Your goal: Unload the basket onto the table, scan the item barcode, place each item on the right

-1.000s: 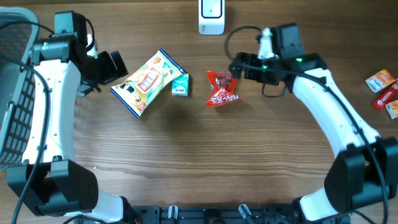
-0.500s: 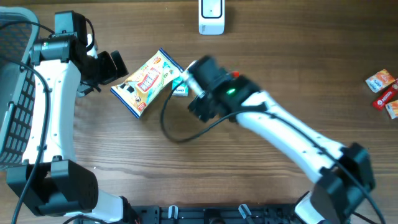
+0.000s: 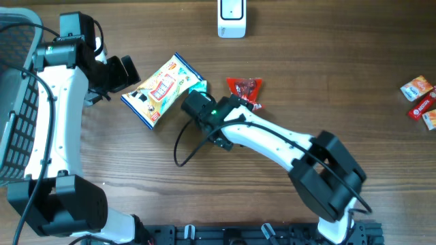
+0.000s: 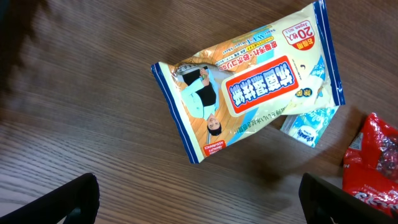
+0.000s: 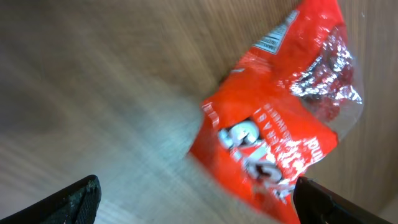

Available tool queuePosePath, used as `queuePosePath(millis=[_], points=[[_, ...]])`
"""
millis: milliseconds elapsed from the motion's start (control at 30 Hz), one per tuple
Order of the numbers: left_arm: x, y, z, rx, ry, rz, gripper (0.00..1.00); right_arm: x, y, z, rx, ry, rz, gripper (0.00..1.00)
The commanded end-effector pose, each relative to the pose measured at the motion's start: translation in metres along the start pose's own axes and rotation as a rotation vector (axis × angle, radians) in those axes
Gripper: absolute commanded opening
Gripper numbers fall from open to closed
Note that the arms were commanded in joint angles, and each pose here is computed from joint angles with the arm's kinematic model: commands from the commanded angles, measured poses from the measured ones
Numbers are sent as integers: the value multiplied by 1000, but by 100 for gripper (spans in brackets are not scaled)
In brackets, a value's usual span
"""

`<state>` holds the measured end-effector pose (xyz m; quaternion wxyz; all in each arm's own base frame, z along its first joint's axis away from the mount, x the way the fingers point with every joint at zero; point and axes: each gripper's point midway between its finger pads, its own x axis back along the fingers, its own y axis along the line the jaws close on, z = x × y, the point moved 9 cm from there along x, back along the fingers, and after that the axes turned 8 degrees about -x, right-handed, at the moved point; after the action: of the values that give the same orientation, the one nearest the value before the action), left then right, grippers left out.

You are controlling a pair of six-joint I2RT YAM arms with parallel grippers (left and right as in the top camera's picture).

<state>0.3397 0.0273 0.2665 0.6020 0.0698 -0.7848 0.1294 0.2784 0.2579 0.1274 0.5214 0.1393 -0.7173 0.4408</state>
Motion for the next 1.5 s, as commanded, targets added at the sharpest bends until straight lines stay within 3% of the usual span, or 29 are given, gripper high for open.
queuePosePath(millis=[0, 267, 467, 500, 533, 633, 700, 933, 1133, 1467], points=[[-4, 2, 0, 12, 12, -10, 100, -23, -12, 0, -73, 39, 138, 99], [-4, 2, 0, 12, 12, -10, 100, -46, -47, 0, -201, 35, 119, 99], [-4, 2, 0, 12, 11, -10, 100, -53, -55, -3, -232, 8, 66, 87], [-4, 2, 0, 12, 11, -10, 100, -53, -55, -6, -240, -6, 64, 82], [-4, 2, 0, 12, 12, -10, 100, -52, -54, -8, -246, -19, 54, 70], [-4, 2, 0, 12, 11, -10, 100, -52, -55, -11, -299, -42, 45, 27], [-4, 2, 0, 12, 12, -10, 100, -51, -55, -13, -349, -50, 45, 4], [-4, 2, 0, 12, 11, -10, 100, -37, -57, -20, -416, -111, -45, 4], [-4, 2, 0, 12, 11, -10, 100, 29, -86, -32, -525, -323, -317, 4], [-4, 2, 0, 12, 11, -10, 100, 116, -185, 24, -754, -646, -774, 4]])
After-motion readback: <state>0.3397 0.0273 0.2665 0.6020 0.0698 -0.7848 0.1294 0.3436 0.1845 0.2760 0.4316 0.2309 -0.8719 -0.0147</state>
